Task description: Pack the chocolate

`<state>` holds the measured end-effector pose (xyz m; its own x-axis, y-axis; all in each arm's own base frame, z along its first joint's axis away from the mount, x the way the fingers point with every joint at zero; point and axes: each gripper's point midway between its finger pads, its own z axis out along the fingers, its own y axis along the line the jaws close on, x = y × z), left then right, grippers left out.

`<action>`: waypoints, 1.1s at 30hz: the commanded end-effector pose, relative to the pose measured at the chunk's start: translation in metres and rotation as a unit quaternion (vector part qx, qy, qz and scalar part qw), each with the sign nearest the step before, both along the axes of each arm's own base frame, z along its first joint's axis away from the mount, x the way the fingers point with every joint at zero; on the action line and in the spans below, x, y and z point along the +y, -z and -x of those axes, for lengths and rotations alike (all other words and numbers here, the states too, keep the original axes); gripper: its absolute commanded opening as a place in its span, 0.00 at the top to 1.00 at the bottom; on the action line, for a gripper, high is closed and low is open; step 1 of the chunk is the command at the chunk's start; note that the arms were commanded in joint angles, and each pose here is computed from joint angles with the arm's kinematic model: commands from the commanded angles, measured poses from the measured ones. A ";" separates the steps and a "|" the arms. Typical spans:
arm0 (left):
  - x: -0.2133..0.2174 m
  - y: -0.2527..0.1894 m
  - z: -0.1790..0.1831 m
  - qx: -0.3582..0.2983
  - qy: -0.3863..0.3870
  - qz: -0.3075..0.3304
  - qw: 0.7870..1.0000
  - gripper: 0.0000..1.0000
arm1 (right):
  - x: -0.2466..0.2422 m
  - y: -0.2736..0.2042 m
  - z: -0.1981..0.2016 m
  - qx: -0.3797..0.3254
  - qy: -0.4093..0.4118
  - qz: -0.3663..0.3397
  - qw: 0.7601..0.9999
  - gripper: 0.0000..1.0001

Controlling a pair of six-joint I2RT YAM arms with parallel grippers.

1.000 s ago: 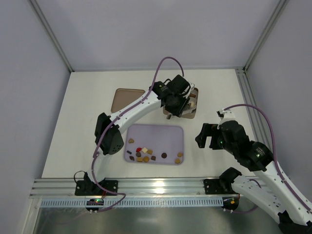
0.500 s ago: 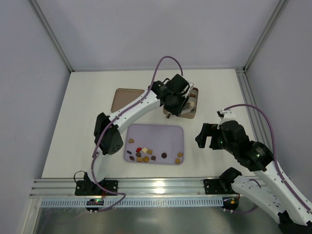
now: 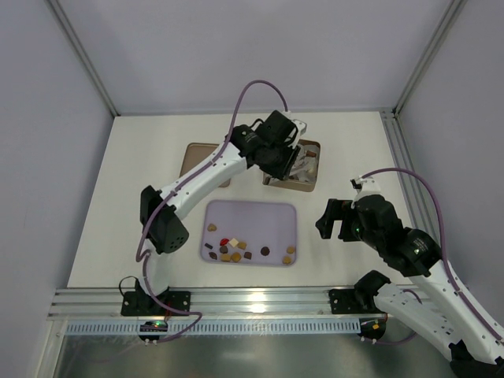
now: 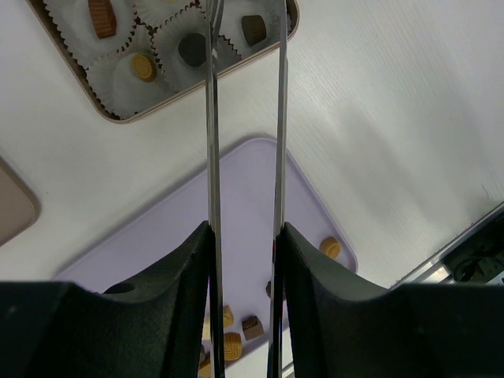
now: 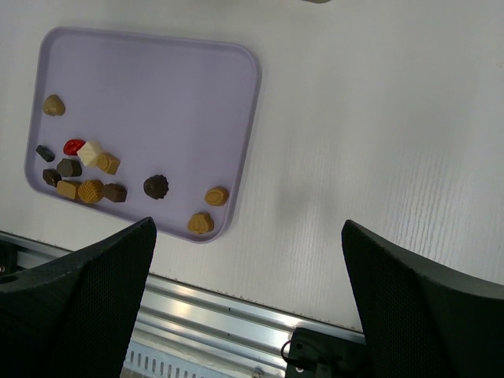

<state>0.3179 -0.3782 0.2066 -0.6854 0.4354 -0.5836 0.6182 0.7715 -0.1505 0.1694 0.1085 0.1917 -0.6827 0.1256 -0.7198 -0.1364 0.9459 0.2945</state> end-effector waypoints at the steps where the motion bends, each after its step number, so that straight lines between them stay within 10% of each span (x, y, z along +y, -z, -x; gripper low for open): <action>1: 0.016 -0.053 -0.002 -0.048 -0.008 0.043 0.998 0.61 | 0.002 -0.016 -0.007 -0.020 0.008 -0.012 1.000 0.00; 16: 0.199 -0.048 -0.015 -0.057 -0.246 0.031 0.967 0.60 | 0.027 -0.031 -0.035 -0.036 -0.022 -0.013 0.999 0.00; 33: 0.406 0.045 -0.045 -0.014 -0.542 0.007 0.840 0.57 | 0.048 -0.025 -0.060 -0.036 -0.048 0.006 0.998 0.00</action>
<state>0.3369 0.0168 0.1582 -0.7317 -0.4082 -0.5459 -0.4089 0.9036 -0.1275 0.2180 0.1474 0.1952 -0.6919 0.0314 -0.7213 -0.2146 0.9450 0.2470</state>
